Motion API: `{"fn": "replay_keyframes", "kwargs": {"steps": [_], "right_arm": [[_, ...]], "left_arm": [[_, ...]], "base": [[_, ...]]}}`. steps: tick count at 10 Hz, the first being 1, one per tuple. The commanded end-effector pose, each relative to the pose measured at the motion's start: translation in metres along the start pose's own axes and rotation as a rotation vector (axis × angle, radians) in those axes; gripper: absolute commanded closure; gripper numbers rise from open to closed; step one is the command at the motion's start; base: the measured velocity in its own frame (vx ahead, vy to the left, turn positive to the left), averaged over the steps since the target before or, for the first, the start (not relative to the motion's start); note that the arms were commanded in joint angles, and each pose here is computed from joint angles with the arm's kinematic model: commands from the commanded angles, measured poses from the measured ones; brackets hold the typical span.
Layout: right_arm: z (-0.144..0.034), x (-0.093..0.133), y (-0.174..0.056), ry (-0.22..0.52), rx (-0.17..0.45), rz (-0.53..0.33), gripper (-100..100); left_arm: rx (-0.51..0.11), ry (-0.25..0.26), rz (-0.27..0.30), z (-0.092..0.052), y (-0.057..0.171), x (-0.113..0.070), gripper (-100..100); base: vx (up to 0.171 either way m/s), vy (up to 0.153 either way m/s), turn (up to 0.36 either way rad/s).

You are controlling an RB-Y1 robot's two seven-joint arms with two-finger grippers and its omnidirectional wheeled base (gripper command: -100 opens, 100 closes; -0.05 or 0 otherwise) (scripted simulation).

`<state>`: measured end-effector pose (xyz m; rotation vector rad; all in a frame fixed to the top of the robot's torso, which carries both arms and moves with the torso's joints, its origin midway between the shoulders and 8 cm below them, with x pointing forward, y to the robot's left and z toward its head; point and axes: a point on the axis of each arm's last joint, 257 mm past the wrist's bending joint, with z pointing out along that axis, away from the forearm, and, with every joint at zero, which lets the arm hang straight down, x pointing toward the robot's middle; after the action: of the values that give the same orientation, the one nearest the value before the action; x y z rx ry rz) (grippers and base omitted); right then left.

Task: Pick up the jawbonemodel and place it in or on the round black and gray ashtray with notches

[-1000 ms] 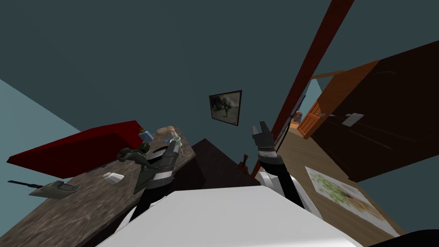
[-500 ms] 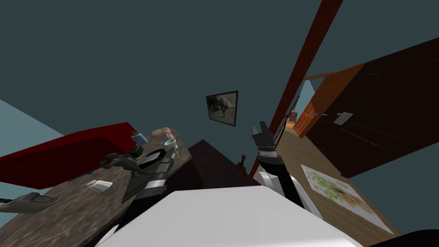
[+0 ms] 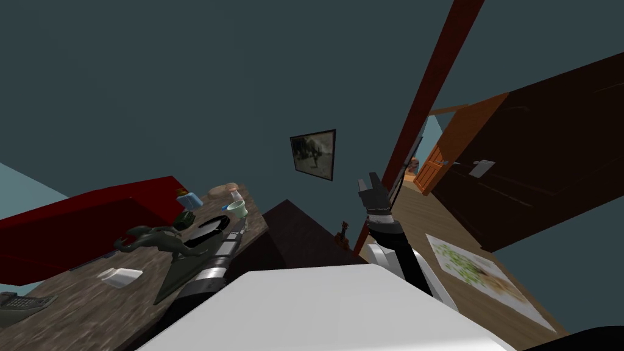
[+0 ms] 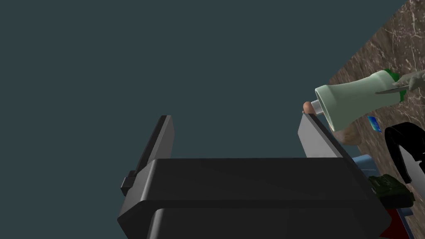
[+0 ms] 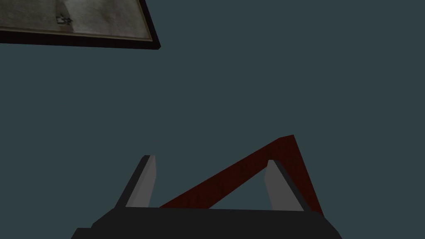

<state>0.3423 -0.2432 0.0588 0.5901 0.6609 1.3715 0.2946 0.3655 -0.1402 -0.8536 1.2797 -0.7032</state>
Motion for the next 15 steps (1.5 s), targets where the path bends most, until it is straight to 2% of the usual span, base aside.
{"fn": "replay_keyframes", "kwargs": {"steps": [1, 2, 3, 4, 5, 6, 7, 8, 9, 10, 11, 12, 13, 14, 15], "right_arm": [[0.0, 0.0, 0.0, 0.0, 0.0, 0.0, 0], [0.0, 0.0, 0.0, 0.0, 0.0, 0.0, 0], [0.0, 0.0, 0.0, 0.0, 0.0, 0.0, 0], [0.0, 0.0, 0.0, 0.0, 0.0, 0.0, 0], [0.0, 0.0, 0.0, 0.0, 0.0, 0.0, 0], [0.0, 0.0, 0.0, 0.0, 0.0, 0.0, 0], [0.0, 0.0, 0.0, 0.0, 0.0, 0.0, 0], [0.0, 0.0, 0.0, 0.0, 0.0, 0.0, 0], [0.0, 0.0, 0.0, 0.0, 0.0, 0.0, 0], [0.0, 0.0, 0.0, 0.0, 0.0, 0.0, 0], [0.0, 0.0, 0.0, 0.0, 0.0, 0.0, 0], [0.0, 0.0, 0.0, 0.0, 0.0, 0.0, 0], [0.0, 0.0, 0.0, 0.0, 0.0, 0.0, 0], [0.0, 0.0, 0.0, 0.0, 0.0, 0.0, 0], [0.0, 0.0, 0.0, 0.0, 0.0, 0.0, 0]], "left_arm": [[-0.057, 0.015, 0.014, -0.01, 0.016, -0.001, -100], [-0.116, 0.037, 0.035, -0.018, 0.031, -0.002, -100], [-0.125, 0.038, 0.037, -0.021, 0.034, -0.002, -100], [-0.192, 0.063, 0.06, -0.033, 0.051, -0.003, -100], [-0.194, 0.063, 0.06, -0.033, 0.051, -0.003, -100], [-0.252, 0.088, 0.084, -0.046, 0.065, -0.005, -100], [-0.262, 0.09, 0.084, -0.047, 0.068, -0.005, -100], [-0.324, 0.117, 0.108, -0.06, 0.082, -0.006, -100], [-0.33, 0.118, 0.108, -0.061, 0.084, -0.006, -100], [-0.392, 0.147, 0.132, -0.075, 0.098, -0.008, -100], [-0.397, 0.147, 0.132, -0.076, 0.099, -0.008, -100], [-0.461, 0.178, 0.157, -0.091, 0.113, -0.009, -100], [-0.504, 0.207, 0.18, -0.102, 0.121, -0.011, -100], [-0.524, 0.21, 0.182, -0.107, 0.125, -0.011, -100], [-0.583, 0.243, 0.206, -0.123, 0.137, -0.013, -100]], "base": [[0.077, -0.02, -0.014], [0.08, -0.013, -0.028], [0.056, -0.009, -0.01], [0.059, -0.029, -0.035], [0.055, -0.017, -0.004], [0.075, -0.002, -0.02], [0.069, 0.001, -0.011], [0.077, 0.005, -0.013], [0.068, -0.004, -0.008], [0.097, -0.001, -0.007], [0.091, -0.002, -0.005], [0.111, 0.007, -0.005], [0.159, 0.014, -0.001], [0.125, 0.006, 0.001], [0.114, 0.006, 0.007]]}}
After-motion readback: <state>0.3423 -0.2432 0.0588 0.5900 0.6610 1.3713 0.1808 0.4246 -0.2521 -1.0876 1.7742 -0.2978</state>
